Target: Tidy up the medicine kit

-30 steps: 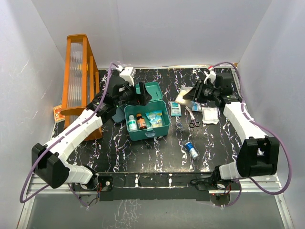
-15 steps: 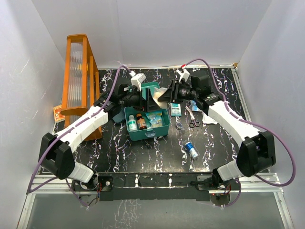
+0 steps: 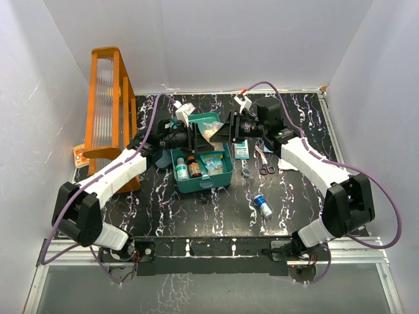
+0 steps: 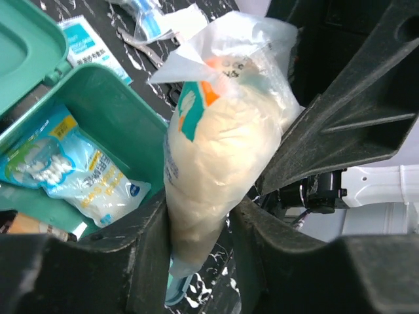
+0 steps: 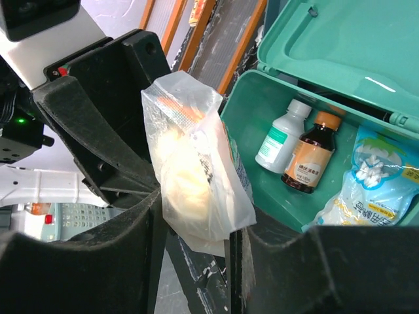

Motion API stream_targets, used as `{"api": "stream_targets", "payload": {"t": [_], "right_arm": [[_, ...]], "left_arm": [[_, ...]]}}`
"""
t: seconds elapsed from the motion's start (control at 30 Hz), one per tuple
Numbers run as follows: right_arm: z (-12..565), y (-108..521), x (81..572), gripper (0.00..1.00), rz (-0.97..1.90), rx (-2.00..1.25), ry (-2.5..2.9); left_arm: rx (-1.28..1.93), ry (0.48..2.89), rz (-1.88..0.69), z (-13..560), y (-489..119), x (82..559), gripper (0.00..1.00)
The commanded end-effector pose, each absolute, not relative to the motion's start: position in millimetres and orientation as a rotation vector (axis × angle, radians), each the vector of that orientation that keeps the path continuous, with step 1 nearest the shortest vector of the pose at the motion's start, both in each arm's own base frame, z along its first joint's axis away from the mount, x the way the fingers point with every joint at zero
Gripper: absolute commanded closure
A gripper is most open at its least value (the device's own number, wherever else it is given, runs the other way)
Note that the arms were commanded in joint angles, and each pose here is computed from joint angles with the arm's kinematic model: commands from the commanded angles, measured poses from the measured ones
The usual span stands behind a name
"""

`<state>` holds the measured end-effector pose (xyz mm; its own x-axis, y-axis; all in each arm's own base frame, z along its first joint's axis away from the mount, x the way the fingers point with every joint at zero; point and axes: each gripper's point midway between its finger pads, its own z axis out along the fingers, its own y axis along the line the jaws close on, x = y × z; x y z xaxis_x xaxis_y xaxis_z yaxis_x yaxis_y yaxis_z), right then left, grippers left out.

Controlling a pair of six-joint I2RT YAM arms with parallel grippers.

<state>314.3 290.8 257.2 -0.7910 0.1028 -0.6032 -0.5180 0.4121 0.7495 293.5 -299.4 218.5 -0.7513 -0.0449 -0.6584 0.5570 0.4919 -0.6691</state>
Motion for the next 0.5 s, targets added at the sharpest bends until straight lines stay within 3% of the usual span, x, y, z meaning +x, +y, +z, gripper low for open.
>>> {"api": "stream_targets", "payload": {"t": [0.0,0.1,0.23,0.47], "right_arm": [[289.0,300.8,315.9,0.64,1.478,-0.415,1.977],[285.4,300.0,319.8,0.54,1.467,-0.37,1.998],[279.1,291.0,336.7,0.41,1.366,-0.231,2.018],[277.6,284.8,343.3,0.39,1.323,-0.179,2.001]], "left_arm": [[0.451,1.98,-1.31,251.4,-297.7,291.8,0.7],[0.447,1.962,-1.323,249.3,-297.0,292.2,0.81],[0.455,1.932,-1.326,255.6,-291.4,286.8,0.85],[0.482,1.945,-1.343,250.7,-287.8,282.5,0.87]]}}
